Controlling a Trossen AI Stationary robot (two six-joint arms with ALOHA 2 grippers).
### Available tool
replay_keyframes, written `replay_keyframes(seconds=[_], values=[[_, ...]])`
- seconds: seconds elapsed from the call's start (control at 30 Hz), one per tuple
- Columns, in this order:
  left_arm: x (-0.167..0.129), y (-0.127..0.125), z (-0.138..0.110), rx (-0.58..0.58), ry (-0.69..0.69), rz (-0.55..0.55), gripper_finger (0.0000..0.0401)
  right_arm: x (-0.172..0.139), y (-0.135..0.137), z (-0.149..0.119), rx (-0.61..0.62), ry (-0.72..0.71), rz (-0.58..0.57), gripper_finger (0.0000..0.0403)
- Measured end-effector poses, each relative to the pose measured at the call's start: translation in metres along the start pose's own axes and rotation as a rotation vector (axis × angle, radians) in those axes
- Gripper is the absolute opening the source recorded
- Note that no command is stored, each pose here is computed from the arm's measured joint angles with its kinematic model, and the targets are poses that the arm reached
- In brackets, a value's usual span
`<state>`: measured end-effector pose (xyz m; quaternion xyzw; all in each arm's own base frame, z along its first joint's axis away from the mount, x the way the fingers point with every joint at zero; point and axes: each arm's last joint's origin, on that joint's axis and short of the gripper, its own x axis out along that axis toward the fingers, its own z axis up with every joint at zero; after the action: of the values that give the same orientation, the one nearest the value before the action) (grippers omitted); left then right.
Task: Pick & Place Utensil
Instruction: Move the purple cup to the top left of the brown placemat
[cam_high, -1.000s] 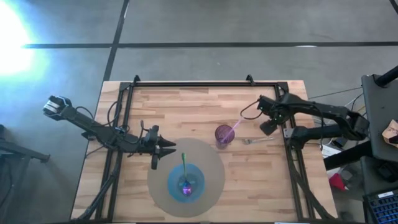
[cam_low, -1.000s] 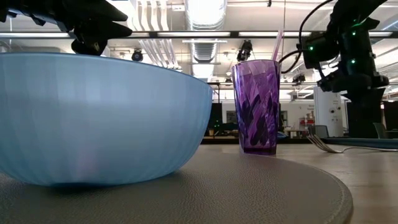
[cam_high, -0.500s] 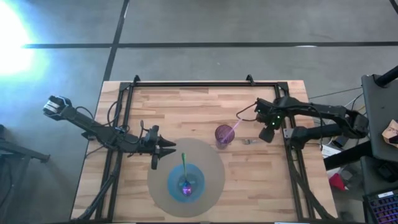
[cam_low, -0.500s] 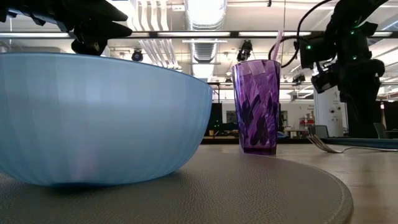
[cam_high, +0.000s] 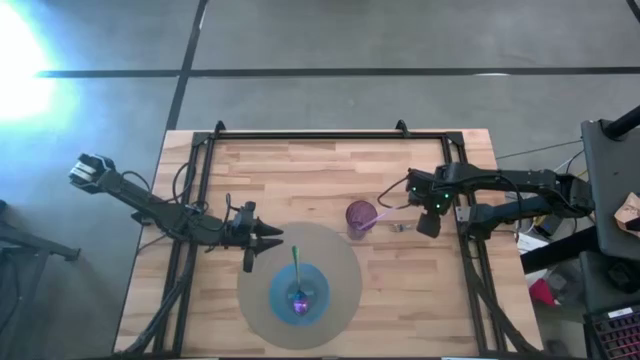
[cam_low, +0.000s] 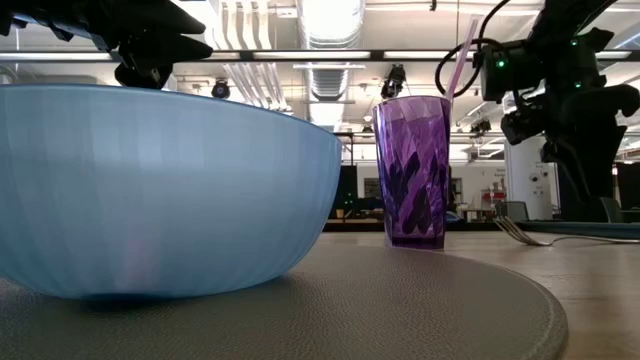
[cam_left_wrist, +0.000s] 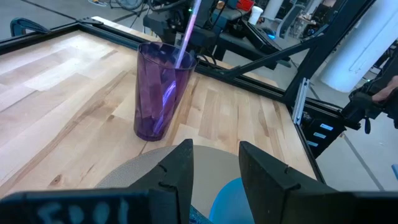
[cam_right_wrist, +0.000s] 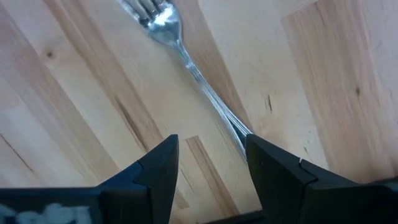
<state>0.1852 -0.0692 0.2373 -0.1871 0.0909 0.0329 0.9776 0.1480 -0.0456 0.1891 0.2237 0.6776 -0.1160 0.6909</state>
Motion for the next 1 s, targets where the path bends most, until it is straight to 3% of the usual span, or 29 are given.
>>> replay_keyframes(seconds=[0.33,0.63,0.8,1.0], values=[[0.000,0.000,0.000,0.000,0.000,0.000,0.0120,-0.007,0.003,0.017,0.011,-0.042,-0.017,0.0183],[0.000,0.000,0.000,0.000,0.000,0.000,0.0120,-0.003,-0.003,0.041,0.033,0.008,-0.133,0.0183],[0.000,0.001,0.001,0.049,-0.010,0.003,0.0120,-0.027,-0.004,0.046,0.032,-0.066,-0.142,0.0183],[0.007,0.014,0.020,0.068,-0.092,0.124,0.0120,-0.065,-0.012,0.039,0.089,-0.195,-0.212,0.0183]])
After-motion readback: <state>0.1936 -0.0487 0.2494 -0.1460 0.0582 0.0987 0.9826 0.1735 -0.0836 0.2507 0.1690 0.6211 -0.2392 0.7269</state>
